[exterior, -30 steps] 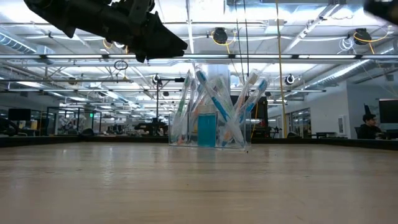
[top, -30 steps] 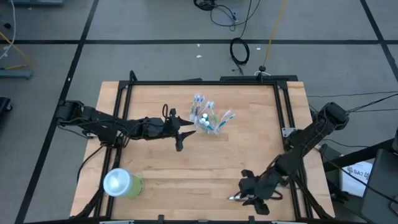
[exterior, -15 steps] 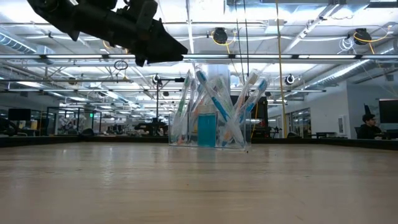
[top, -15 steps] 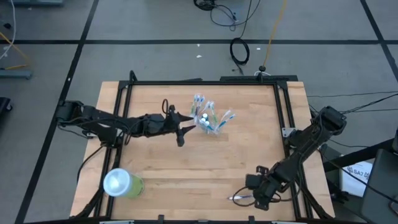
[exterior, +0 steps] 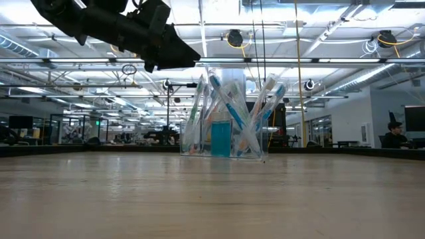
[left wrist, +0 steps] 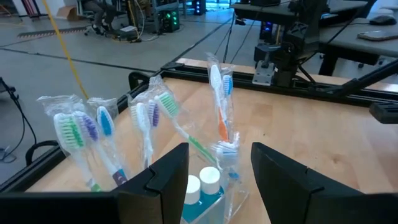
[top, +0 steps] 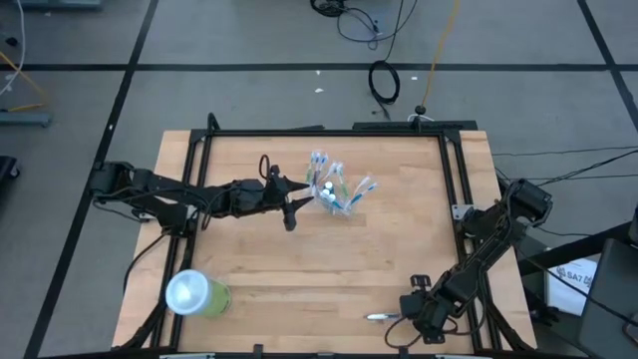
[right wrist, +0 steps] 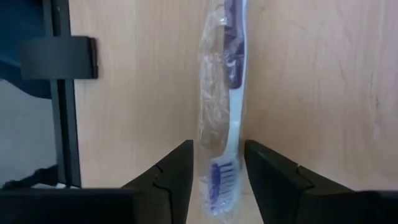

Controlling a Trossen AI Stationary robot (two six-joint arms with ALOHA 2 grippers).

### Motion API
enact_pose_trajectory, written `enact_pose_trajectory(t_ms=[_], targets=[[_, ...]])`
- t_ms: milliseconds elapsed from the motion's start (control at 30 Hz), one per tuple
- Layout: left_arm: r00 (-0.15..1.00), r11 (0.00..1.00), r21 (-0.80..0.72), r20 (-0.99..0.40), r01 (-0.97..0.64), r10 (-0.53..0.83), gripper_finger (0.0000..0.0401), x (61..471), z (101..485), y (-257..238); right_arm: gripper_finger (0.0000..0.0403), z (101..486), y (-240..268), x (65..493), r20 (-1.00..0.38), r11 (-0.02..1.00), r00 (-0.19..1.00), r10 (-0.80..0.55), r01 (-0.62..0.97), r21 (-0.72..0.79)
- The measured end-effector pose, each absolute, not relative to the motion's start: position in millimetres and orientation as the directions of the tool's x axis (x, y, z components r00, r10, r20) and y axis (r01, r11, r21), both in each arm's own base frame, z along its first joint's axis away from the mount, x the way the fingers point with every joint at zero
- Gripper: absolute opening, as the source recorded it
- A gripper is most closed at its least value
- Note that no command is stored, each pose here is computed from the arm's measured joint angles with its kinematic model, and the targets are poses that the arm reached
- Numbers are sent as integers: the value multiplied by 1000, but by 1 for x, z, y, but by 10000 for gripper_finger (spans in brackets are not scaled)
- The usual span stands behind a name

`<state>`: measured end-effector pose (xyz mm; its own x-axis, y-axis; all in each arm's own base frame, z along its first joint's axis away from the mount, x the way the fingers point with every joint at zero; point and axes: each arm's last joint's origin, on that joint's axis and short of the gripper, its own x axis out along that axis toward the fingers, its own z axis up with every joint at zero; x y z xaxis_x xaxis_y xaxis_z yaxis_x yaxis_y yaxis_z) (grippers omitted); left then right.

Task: Pick & Place toothbrushing station
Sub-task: Put the purple toothbrush into the transparent organizer

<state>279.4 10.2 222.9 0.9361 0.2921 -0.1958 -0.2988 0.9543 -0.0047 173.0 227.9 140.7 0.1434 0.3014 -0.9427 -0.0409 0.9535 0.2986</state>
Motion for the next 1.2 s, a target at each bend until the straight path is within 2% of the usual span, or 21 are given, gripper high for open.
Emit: enact_pose_trajectory(t_ms=[167, 300, 400, 667, 867, 1067, 1200], targets=[[929, 945, -33, -196, -326, 314, 182, 279, 223, 17, 128, 129, 228, 169, -969, 975, 136, 208, -110, 194], [925, 940, -38, -196, -340, 326, 182, 279, 223, 20, 115, 129, 226, 170, -969, 977, 205, 141, -186, 103], [923, 935, -58, -195, -349, 332, 182, 279, 223, 22, 95, 129, 224, 171, -967, 969, 216, 132, -232, 81], [922, 934, -61, -195, -352, 334, 182, 279, 223, 23, 22, 129, 223, 172, -968, 972, 222, 120, -227, 68], [936, 945, -74, -177, -320, 303, 182, 279, 225, 22, 7, 140, 218, 172, -961, 955, 247, 124, -294, 47], [985, 979, -125, -84, -163, 154, 182, 282, 234, 17, 11, 157, 200, 182, -895, 891, 445, -26, -396, -222], [999, 988, -147, -41, -37, 31, 182, 282, 238, 14, 9, 167, 183, 193, -804, 717, 562, -192, -479, -506]])
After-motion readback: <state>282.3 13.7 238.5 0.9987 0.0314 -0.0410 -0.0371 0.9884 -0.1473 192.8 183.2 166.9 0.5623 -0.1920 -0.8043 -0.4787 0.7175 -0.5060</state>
